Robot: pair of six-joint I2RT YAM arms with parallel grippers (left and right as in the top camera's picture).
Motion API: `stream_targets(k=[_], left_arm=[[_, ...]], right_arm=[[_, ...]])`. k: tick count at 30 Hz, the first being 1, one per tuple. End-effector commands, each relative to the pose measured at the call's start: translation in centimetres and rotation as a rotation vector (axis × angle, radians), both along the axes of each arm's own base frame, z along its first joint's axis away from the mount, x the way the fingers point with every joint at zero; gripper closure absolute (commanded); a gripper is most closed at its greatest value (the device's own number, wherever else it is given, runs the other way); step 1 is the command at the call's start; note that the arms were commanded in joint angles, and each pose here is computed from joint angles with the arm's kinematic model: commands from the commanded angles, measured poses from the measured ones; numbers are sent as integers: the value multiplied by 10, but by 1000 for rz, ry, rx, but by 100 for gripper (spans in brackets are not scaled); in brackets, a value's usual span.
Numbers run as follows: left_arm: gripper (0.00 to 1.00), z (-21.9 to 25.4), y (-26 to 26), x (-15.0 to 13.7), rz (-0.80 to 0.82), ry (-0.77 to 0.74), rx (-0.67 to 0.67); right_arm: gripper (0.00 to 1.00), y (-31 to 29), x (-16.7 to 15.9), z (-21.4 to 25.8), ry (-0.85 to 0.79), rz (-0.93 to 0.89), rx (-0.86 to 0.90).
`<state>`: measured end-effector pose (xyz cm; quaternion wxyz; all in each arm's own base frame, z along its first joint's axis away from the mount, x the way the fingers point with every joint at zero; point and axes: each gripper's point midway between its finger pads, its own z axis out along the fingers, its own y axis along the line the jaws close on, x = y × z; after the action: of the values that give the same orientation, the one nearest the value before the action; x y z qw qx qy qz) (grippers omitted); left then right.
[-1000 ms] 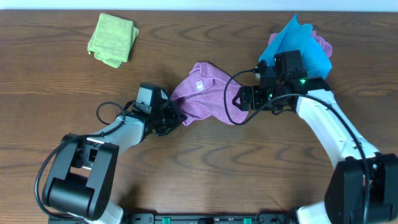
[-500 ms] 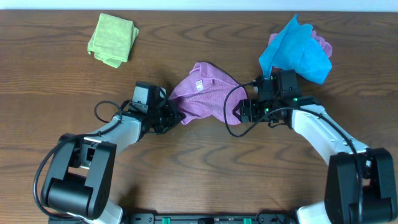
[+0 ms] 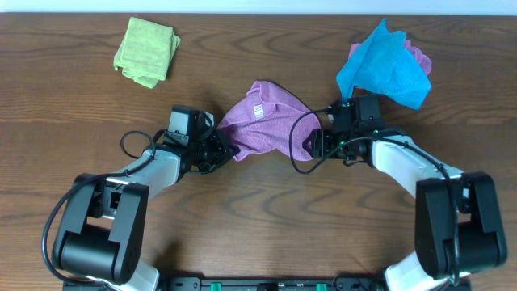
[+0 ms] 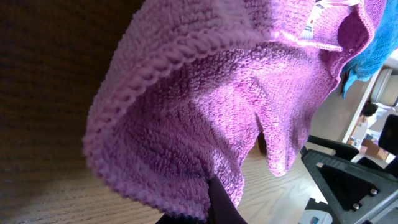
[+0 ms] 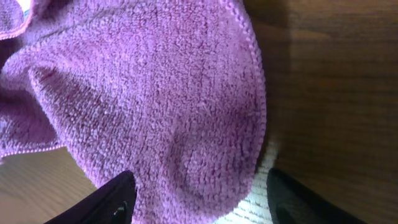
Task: Fold the cloth
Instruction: 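Hold the pink cloth with both grippers and stretch it apart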
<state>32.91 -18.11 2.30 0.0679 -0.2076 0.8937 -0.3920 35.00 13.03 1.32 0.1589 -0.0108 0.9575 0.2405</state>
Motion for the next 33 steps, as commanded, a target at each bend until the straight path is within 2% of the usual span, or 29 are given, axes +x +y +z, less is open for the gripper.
stream_targets(k=[1,5,8,18,21,25,27,28,29,30,33], left_arm=[[94,-2,1,1,-16,-4,-3],[94,-2,1,1,-16,-4,-3],[94,-2,1,1,-15,-4,-4],[94,-2,0,0,-19,-2,-10],[94,-2,0,0,-19,-2,-10],[94,-2,0,0,-19,-2,-10],[94,-2,0,0,-19,-2,-10],[94,-1,-1,0,-21,-2,-12],[94,-1,-1,0,-22,-1,-14],[95,-1,-2,-1,-24,-1,-18],[94,5,-3,1,-34,-6,-49]], right_arm=[[34,1,-3,-5,31,-29,23],[36,2,-2,-4,23,-27,25],[42,5,0,-3,12,-23,28],[42,11,0,-3,7,-12,28],[51,10,0,-3,7,-14,23],[53,9,-4,-14,39,-14,18],[60,11,-7,-21,61,-8,28],[69,12,-8,-22,67,-5,34],[88,13,-8,-22,68,-4,36],[99,13,-6,-21,61,-4,38],[99,14,0,-6,17,-3,46]])
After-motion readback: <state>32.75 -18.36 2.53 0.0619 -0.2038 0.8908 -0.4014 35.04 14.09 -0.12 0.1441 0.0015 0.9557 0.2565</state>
